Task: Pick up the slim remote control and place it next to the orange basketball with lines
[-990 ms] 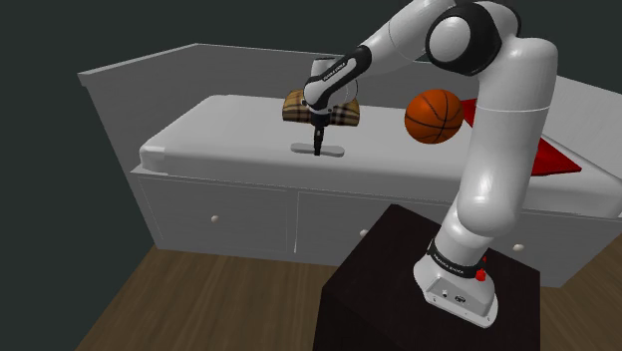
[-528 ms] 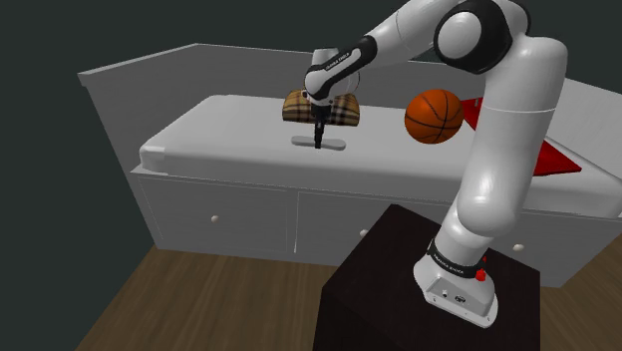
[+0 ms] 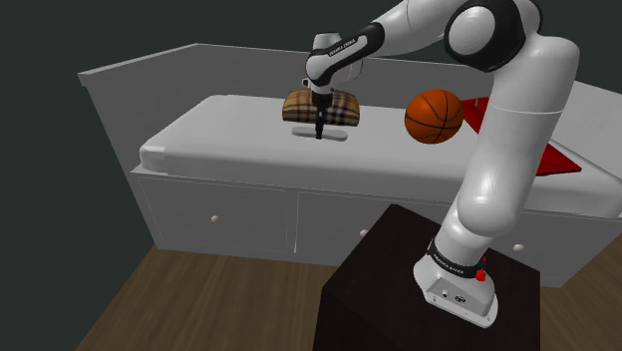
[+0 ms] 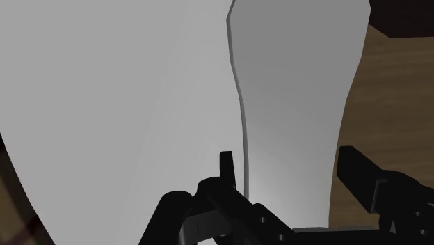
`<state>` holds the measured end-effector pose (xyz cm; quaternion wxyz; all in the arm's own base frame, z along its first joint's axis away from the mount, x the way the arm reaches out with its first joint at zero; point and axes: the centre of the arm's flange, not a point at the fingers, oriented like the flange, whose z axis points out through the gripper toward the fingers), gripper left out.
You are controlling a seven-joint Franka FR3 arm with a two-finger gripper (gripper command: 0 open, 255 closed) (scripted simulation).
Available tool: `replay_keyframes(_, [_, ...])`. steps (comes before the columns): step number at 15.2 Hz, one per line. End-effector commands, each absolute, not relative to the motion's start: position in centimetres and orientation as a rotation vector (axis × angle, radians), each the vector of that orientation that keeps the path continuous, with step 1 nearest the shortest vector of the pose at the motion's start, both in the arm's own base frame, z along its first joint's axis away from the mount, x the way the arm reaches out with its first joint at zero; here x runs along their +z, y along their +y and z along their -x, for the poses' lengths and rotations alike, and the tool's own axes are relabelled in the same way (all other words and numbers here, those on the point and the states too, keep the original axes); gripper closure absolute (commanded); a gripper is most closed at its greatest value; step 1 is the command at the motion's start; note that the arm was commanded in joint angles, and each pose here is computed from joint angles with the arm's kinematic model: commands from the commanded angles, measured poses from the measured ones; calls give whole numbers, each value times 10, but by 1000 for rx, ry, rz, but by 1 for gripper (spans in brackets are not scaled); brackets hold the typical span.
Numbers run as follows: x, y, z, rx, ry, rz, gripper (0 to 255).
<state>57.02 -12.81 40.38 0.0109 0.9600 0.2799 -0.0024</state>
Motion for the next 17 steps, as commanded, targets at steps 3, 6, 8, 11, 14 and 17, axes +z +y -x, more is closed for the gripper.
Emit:
replay_keyframes(3, [425, -129, -571, -7, 873, -2995, 255])
replay_keyframes(6, [441, -129, -571, -7, 873, -2995, 255])
replay_keyframes(8, [452, -129, -571, -7, 873, -2995, 255])
replay_keyframes(11, [468, -129, -571, -7, 873, -2995, 255])
replay_keyframes(14, [484, -129, -571, -7, 873, -2995, 255])
replay_keyframes(17, [499, -129, -571, -7, 873, -2995, 255])
